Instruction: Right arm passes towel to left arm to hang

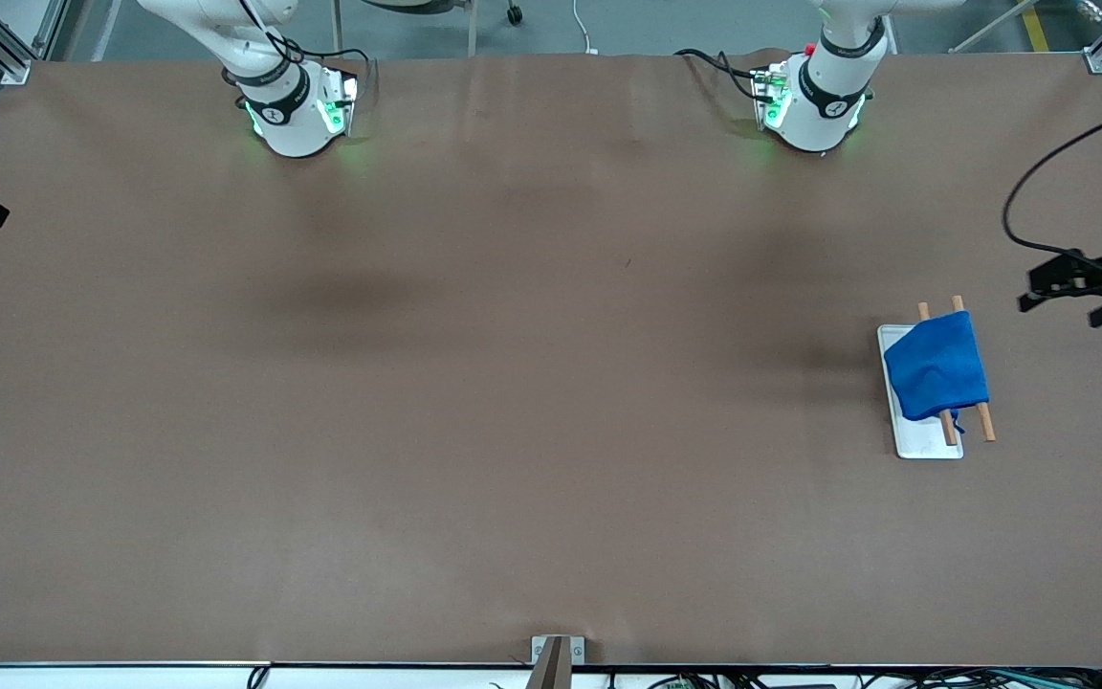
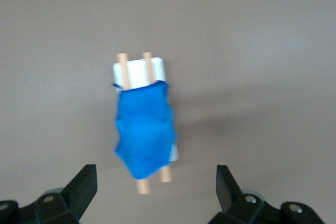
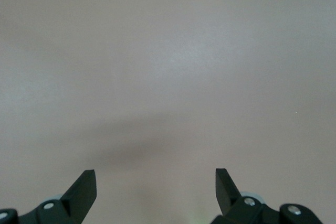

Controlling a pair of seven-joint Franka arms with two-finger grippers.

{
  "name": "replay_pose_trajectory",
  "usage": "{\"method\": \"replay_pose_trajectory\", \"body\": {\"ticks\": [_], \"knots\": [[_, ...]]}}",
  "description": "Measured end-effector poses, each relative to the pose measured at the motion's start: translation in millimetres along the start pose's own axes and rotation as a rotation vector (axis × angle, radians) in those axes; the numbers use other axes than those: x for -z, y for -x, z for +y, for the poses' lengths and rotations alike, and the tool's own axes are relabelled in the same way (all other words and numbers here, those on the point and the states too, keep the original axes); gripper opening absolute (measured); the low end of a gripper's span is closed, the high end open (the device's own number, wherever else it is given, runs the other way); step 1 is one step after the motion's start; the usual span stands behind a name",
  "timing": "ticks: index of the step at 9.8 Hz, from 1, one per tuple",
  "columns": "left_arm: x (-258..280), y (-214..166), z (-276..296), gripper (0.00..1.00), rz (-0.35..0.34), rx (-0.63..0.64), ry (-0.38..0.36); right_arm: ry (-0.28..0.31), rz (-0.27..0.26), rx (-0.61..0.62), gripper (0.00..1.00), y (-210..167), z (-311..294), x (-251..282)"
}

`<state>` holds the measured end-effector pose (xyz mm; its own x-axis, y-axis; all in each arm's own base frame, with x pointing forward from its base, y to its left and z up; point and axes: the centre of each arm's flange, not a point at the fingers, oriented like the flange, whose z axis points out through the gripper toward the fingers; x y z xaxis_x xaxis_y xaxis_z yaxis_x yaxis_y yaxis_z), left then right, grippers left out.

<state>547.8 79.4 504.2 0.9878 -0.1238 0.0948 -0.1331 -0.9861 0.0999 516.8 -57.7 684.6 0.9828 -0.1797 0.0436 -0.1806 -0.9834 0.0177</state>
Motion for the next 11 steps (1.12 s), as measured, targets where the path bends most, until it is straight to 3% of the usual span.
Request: {"method": "replay_pose_trajectory", "body": {"ticks": [4,7,11], "knots": [[83,-15,119,1.00,-0.021,0.038,-0.014,0.000,-0.001,0.000,1.00,0,0,0],[156,-18,146,1.00,-0.006,0.027,-0.054,0.000,-0.001,0.001,1.00,-1,0,-1],[168,-20,158,1.00,-0.046,0.085,-0.066,0.000,-0.002,0.001,1.00,-1,0,-1]]}}
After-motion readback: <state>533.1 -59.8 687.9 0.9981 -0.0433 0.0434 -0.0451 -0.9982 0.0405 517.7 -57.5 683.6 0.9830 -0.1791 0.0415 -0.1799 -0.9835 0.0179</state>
